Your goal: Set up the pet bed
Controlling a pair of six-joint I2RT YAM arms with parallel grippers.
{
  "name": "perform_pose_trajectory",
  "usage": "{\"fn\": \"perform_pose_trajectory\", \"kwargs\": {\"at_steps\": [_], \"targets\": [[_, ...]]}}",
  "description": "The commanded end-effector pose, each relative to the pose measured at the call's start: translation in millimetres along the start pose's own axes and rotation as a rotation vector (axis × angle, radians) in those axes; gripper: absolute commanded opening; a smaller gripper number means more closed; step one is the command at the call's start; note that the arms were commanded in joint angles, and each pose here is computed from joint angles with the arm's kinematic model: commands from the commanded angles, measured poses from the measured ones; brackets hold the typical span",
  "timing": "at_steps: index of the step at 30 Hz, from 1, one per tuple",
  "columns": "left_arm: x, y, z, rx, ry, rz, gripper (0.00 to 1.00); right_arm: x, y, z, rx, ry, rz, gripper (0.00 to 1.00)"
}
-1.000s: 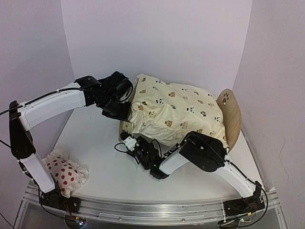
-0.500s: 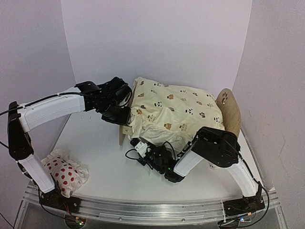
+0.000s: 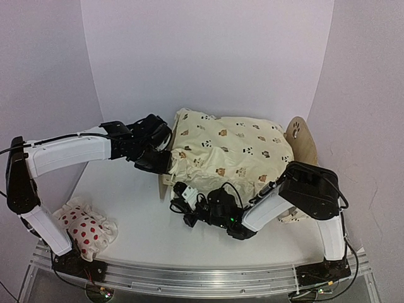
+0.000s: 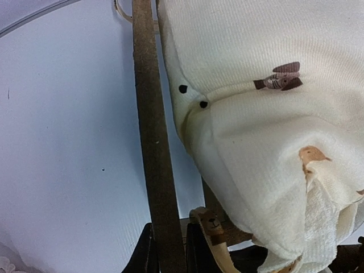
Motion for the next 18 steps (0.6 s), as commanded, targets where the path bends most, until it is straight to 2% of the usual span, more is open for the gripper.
{"fn": "perform_pose_trajectory", "kwargs": {"at_steps": [1,10,18], "targets": [[45,-13,39,-0.116,-0.306,0.012,0.00,12,25,8,0.175,0.057,-0.139,0.00],[31,-6,11,-0.049,-0.330,-0.009,0.00,12,45,14,0.327,0.165,-0.350,0.00],[23,7,-12,-0.021,-0.346,-0.007,0.00,-5,51,11,0.368,0.271,-0.524,0.00]]}}
Point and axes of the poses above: each gripper's point midway between its finger pads, its own z axis back along the fingers, its own y axis along the line the jaws close on, x = y × z, the point moved 7 cm from there along z, back along the fingers, and after that the axes turned 12 degrees about -z, right-handed, at the moved point
